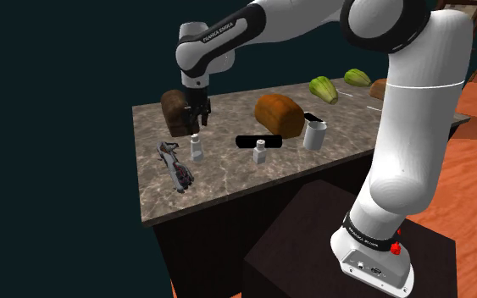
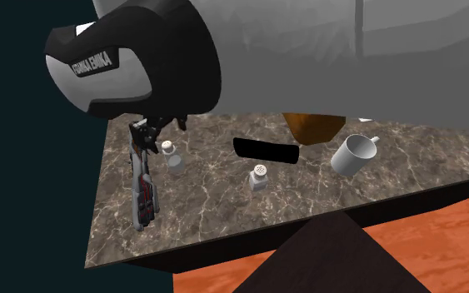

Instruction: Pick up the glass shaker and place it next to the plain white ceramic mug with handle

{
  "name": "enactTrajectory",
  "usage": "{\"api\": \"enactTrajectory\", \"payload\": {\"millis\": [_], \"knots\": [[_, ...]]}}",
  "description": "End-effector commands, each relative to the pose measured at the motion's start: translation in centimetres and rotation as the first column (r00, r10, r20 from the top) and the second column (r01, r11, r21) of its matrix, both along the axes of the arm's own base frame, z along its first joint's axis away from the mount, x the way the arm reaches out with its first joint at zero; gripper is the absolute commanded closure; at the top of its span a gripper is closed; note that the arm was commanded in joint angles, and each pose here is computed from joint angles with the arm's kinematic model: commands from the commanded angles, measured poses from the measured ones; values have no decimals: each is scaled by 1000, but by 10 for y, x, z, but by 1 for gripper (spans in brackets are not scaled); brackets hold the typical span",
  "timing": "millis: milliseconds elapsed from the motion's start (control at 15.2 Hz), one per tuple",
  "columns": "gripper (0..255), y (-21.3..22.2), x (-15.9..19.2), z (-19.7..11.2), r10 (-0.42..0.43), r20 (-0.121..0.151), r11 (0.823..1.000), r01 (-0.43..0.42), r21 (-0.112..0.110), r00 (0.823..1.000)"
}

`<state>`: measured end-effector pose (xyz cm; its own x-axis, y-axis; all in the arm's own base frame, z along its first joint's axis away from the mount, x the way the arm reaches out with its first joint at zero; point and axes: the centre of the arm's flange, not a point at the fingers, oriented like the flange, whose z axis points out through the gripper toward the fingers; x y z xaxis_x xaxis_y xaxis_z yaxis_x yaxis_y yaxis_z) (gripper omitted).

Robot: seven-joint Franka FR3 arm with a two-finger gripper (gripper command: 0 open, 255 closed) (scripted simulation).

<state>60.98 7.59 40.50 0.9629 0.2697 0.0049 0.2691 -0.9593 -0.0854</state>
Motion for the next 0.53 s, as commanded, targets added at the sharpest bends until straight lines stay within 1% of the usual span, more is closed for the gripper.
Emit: {"api": "enactTrajectory", "payload": {"millis": [0, 330, 462], "knots": [[0, 3, 3, -12, 1, -1, 1000, -1, 3, 1000], [0, 5, 3, -38, 1, -1, 1000, -1, 3, 1000], [0, 5, 3, -41, 2, -1, 1000, -2, 3, 1000]]}}
